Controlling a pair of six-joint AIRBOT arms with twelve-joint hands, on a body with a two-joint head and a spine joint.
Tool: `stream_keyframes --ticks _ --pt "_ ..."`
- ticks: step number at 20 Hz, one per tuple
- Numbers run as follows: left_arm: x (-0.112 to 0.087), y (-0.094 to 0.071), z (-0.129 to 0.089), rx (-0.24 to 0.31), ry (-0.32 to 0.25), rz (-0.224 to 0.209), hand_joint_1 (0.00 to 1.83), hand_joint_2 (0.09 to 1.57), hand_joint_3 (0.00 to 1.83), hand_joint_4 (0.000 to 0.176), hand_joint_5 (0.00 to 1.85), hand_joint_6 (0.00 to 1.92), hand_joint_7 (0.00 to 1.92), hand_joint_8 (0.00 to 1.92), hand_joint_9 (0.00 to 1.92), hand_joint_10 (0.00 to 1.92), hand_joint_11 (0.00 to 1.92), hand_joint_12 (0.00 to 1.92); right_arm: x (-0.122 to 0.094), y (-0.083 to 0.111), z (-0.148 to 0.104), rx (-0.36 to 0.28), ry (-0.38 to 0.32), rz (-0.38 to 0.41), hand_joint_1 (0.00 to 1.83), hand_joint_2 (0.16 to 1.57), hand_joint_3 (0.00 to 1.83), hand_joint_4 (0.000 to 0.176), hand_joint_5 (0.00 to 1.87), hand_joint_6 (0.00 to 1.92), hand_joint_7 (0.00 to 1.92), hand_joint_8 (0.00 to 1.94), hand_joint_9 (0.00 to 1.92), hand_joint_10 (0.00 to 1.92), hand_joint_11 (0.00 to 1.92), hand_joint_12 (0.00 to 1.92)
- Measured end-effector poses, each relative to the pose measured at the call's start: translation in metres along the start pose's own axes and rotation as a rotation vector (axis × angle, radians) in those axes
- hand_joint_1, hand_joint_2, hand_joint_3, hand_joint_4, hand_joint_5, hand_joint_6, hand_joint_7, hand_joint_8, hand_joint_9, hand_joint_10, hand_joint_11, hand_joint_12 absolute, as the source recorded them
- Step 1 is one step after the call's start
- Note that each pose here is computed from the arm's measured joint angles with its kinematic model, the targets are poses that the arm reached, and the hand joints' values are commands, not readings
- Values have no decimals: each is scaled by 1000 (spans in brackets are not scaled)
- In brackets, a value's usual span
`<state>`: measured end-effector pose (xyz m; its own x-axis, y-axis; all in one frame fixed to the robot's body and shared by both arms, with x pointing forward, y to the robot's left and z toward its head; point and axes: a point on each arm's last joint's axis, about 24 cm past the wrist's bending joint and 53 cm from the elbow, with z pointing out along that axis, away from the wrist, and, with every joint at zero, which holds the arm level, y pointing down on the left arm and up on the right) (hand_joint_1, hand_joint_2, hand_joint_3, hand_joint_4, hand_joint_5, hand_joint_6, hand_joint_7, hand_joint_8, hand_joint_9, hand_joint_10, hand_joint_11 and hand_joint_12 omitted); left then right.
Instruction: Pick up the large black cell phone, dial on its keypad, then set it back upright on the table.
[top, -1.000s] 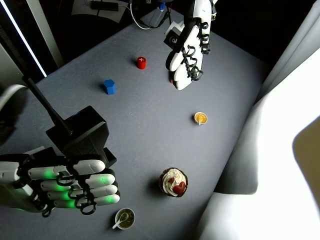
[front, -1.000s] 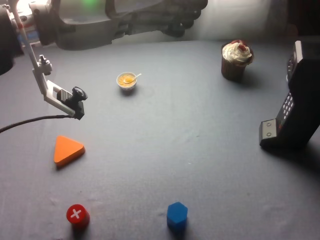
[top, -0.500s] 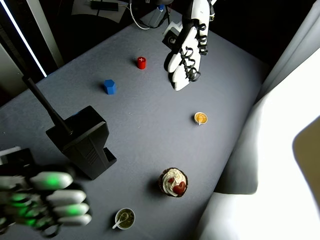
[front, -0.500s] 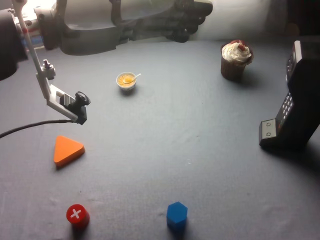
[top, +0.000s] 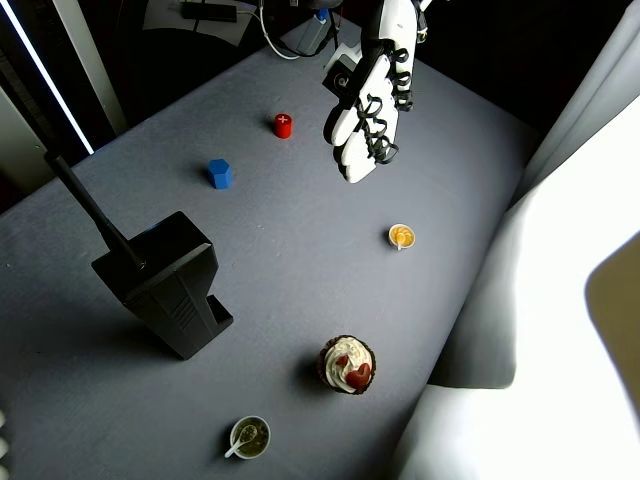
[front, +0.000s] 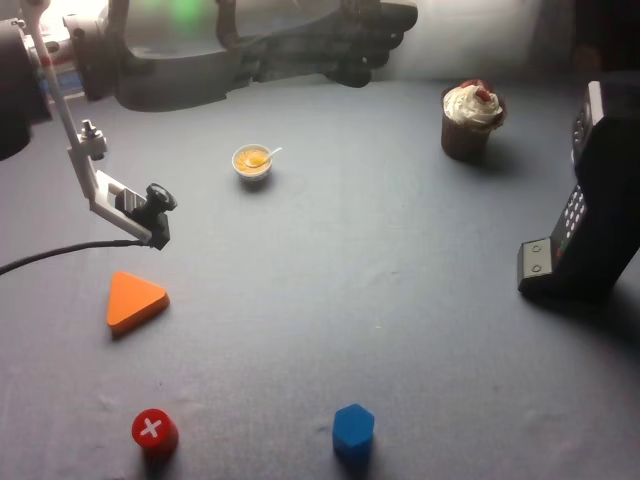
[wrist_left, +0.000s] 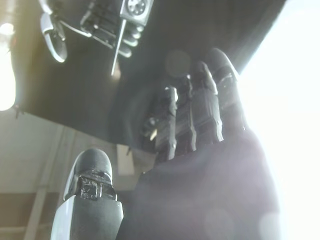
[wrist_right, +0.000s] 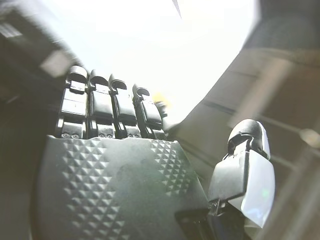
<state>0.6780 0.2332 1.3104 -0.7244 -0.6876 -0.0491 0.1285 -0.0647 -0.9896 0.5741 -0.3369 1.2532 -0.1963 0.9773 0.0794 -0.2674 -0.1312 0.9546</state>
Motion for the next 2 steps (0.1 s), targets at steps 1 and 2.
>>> stream_keyframes --ticks 1,2 --pt "-2 -1 -1 3 -6 -5 0 1198 0 10 241 3 212 3 211 5 0 661 -1 -4 -8 36 -18 -5 0 864 9 69 0 0 0 0 0 0 0 0" --pt "-3 -2 -1 5 -9 -7 0 1199 0 13 236 0 206 1 203 1 0 634 -1 -8 -17 77 -43 -2 0 871 11 72 0 0 0 0 0 0 0 0"
